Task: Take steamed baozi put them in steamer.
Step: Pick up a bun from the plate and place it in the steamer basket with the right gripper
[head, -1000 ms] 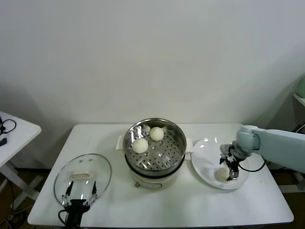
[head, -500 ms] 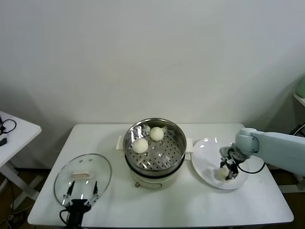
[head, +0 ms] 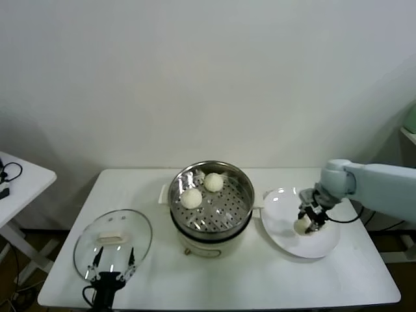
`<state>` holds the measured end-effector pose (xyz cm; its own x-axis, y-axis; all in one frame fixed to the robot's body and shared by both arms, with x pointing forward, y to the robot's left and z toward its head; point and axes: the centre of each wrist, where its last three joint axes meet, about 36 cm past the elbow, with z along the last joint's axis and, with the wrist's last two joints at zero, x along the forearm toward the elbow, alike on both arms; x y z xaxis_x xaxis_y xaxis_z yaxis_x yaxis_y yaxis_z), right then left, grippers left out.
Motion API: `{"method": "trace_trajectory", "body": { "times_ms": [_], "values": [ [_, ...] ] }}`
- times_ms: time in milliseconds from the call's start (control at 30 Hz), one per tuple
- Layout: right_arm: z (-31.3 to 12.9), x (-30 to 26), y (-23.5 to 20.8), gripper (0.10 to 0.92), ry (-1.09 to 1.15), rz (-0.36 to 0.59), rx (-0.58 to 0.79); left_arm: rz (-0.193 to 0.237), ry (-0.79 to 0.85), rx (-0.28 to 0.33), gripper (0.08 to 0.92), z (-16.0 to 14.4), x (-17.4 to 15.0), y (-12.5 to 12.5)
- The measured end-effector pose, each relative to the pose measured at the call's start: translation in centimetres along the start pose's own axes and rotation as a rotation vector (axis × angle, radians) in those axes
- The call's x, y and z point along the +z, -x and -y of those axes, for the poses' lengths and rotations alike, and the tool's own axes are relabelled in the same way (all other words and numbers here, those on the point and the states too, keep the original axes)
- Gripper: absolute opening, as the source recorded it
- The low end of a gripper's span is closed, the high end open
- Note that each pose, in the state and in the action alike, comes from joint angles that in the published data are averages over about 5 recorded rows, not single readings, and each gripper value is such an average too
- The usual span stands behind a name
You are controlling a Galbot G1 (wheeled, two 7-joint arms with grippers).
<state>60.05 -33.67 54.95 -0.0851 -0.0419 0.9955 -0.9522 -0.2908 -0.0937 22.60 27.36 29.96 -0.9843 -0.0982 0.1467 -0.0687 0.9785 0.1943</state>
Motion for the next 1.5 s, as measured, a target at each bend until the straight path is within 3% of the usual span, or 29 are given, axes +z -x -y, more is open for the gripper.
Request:
{"method": "trace_trajectory", "body": {
  "times_ms": [367,567,933,1500],
  "values": [
    [3.6,-7.4,-14.6,0.509,-0.337,0.039,0.176,0.007,0.008,0.002,0.823,0.1,-0.2,0.2],
    [3.6,-14.0,-18.8,0.508,-0.564,0.070,0.249,0.008,0.010,-0.003,0.823,-0.1,-0.2,0.1],
    [1.9,-22.7,-14.3,0.484,-0.930,0.110,0.230,0.008,0.008,-0.013,0.823,-0.4,-0.2,0.0],
    [4.2,-26.2,-5.2,0.487,-1.147,0.129,0.178,0.004,0.012,-0.012,0.823,-0.3,0.1,0.3]
  ]
}}
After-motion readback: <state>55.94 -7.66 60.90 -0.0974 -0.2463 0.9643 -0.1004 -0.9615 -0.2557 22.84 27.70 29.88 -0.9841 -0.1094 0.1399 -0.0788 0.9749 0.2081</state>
